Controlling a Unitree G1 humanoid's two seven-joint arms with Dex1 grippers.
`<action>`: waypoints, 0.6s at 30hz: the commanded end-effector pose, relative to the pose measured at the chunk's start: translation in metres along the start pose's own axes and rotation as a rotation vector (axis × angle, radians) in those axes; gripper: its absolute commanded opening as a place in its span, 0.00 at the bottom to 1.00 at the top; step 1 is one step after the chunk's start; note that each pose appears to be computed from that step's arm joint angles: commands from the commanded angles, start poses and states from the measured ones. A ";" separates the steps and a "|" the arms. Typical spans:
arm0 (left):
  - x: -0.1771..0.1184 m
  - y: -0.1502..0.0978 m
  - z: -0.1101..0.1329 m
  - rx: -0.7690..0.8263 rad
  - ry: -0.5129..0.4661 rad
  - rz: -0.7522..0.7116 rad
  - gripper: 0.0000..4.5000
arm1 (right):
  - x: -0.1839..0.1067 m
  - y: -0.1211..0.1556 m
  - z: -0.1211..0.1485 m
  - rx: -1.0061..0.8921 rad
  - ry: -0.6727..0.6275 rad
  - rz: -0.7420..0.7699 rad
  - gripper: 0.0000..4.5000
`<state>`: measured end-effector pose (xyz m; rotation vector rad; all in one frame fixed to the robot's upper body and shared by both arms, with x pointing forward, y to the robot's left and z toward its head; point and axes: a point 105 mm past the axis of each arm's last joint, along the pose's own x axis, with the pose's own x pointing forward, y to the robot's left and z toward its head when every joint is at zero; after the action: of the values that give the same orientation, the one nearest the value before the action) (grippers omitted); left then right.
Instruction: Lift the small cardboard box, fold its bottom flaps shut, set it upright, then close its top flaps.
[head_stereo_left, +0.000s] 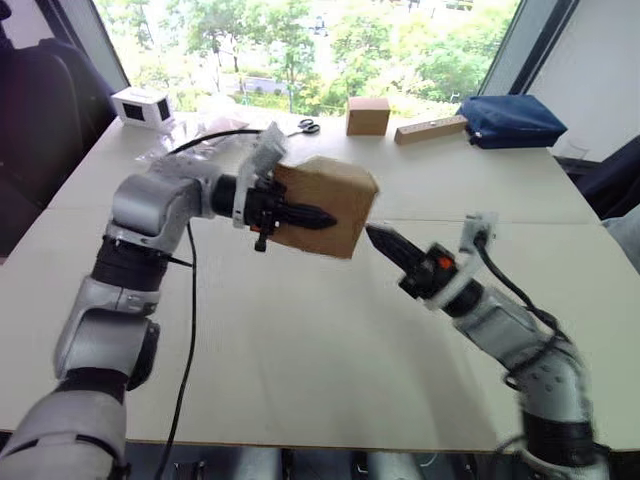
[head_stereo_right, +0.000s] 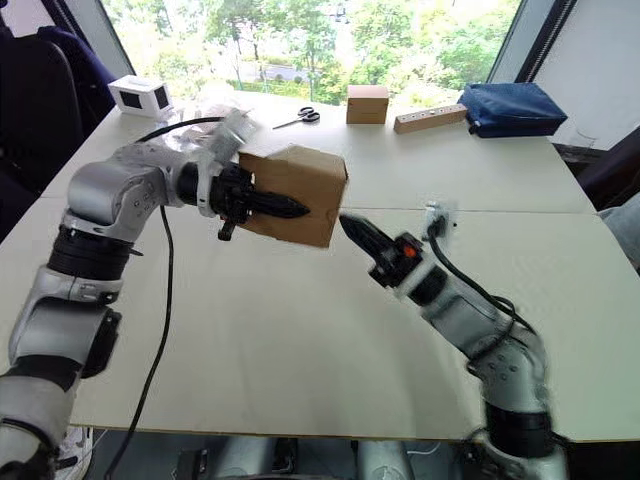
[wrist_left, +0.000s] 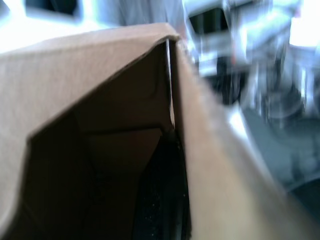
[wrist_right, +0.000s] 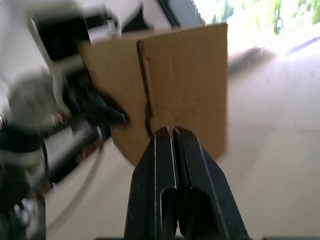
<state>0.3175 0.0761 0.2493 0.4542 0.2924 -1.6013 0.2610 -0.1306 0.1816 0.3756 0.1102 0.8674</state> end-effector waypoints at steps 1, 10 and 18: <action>0.004 0.004 -0.004 0.160 0.243 0.004 0.00 | -0.018 0.012 0.000 -0.204 0.169 0.034 0.01; 0.031 0.006 -0.010 0.351 0.677 -0.112 0.00 | -0.042 0.018 -0.024 -0.506 0.542 -0.006 0.01; 0.062 -0.003 -0.023 0.258 0.814 -0.182 0.00 | -0.045 0.021 -0.037 -0.554 0.566 -0.074 0.01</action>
<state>0.3145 0.0389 0.1929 1.3130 0.7464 -1.6072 0.2098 -0.1476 0.1481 -0.3652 0.4311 0.8770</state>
